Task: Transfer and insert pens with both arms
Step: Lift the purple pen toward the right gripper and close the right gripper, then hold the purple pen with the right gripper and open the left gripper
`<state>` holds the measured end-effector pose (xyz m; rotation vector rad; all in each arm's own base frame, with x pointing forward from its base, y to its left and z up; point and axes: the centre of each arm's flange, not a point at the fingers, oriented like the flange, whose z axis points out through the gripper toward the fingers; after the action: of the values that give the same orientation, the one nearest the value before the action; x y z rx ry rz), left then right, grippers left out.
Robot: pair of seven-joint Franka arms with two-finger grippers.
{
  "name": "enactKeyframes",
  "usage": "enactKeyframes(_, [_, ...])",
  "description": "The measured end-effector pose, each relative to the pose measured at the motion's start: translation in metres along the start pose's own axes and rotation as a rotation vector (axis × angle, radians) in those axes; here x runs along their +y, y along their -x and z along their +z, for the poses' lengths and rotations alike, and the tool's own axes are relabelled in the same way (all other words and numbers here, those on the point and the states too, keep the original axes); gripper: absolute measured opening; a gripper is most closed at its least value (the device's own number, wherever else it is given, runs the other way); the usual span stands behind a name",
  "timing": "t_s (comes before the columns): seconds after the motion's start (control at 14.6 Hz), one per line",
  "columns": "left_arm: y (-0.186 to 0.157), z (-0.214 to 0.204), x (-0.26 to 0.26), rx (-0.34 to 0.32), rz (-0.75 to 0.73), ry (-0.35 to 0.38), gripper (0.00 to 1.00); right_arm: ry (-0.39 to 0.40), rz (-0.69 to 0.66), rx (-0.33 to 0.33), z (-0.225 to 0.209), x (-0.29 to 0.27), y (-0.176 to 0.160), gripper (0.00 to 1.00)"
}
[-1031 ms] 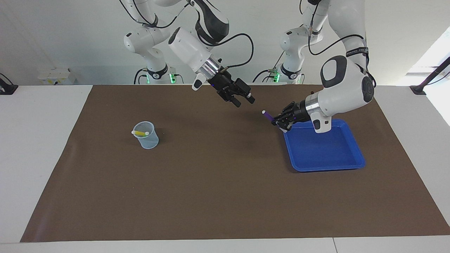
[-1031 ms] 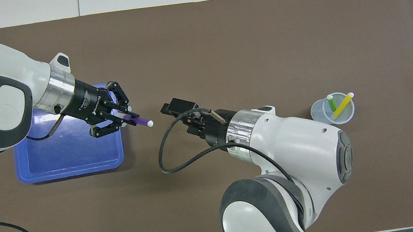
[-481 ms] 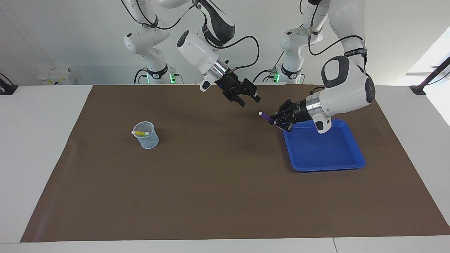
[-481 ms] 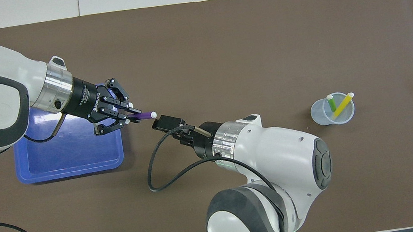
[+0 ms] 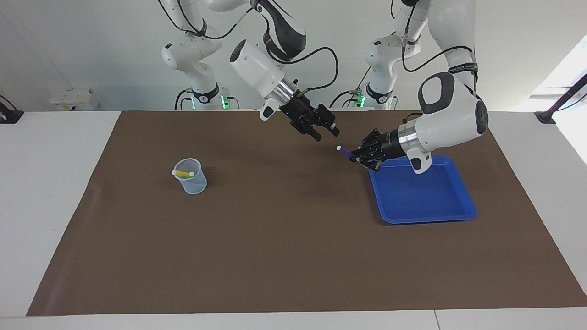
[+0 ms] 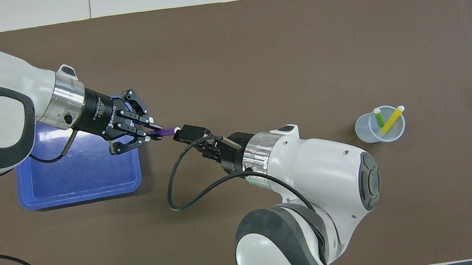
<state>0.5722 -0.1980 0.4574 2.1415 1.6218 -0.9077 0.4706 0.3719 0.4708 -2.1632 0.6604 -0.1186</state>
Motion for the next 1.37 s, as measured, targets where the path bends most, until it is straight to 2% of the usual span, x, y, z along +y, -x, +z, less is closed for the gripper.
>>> enactKeyframes(0.21, [0.005,0.003,-0.001,0.0,0.007,-0.005,0.16,-0.004,-0.002,0.005,0.015,-0.008,-0.007,0.84])
enactKeyframes(0.27, [0.007,0.004,-0.001,-0.001,0.011,-0.007,0.16,-0.007,-0.003,0.006,0.017,-0.011,-0.009,0.78])
enactKeyframes(0.34, [0.012,0.007,-0.001,-0.001,0.018,-0.012,0.16,-0.009,-0.004,0.007,0.019,-0.013,-0.01,0.78])
enactKeyframes(0.41, [0.017,0.011,-0.002,-0.002,0.025,-0.019,0.16,-0.011,-0.005,0.008,0.019,-0.015,-0.01,0.73])
enactKeyframes(0.96, [0.023,0.018,-0.003,-0.006,0.028,-0.027,0.16,-0.015,-0.007,0.009,0.019,-0.017,-0.011,0.68])
enactKeyframes(1.03, [0.022,0.016,-0.002,-0.007,0.025,-0.022,0.16,-0.012,-0.005,0.01,0.019,-0.015,-0.012,0.58])
enactKeyframes(1.17, [0.021,0.015,-0.002,-0.008,0.023,-0.02,0.16,-0.011,-0.005,0.01,0.02,-0.014,-0.013,0.55])
enactKeyframes(1.37, [0.018,0.009,-0.002,-0.007,0.018,-0.004,0.16,0.002,0.0,0.01,0.022,-0.008,-0.015,0.22])
